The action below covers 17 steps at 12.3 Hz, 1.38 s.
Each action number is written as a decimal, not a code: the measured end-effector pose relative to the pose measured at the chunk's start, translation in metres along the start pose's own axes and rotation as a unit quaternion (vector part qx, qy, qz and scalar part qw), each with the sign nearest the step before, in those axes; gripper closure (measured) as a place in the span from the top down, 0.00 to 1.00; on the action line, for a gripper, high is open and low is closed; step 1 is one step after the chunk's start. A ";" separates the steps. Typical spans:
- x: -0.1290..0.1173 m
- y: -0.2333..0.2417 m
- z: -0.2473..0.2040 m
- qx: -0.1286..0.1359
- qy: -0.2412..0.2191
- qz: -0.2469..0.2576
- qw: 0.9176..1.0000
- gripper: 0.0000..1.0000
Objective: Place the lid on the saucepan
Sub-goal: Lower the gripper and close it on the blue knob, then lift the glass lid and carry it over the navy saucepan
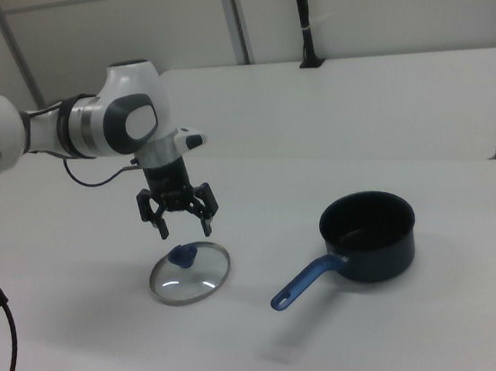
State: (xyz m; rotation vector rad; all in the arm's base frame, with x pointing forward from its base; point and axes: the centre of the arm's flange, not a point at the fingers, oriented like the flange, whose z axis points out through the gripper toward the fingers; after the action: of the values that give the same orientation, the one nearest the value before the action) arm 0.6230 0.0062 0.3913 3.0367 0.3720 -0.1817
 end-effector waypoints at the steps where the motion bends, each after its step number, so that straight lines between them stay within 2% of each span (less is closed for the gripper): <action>1: -0.001 -0.002 0.008 0.000 -0.001 -0.005 1.000 1.00; 5: -0.007 -0.026 0.052 -0.011 -0.004 -0.036 0.999 1.00; 8: -0.005 -0.030 0.054 -0.013 0.004 -0.039 0.999 1.00; 10: -0.004 -0.030 0.053 -0.014 0.011 -0.039 0.999 0.94; 11: -0.004 -0.030 0.053 -0.014 0.011 -0.039 0.999 0.87; 13: -0.003 -0.030 0.052 -0.015 0.014 -0.039 0.999 0.83; 16: -0.002 -0.029 0.050 -0.015 0.016 -0.038 0.999 0.67; 17: -0.002 -0.029 0.050 -0.015 0.016 -0.038 0.999 0.67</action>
State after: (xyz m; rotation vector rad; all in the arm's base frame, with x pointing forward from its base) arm 0.6082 0.0292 0.3405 3.0010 0.4876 -0.1299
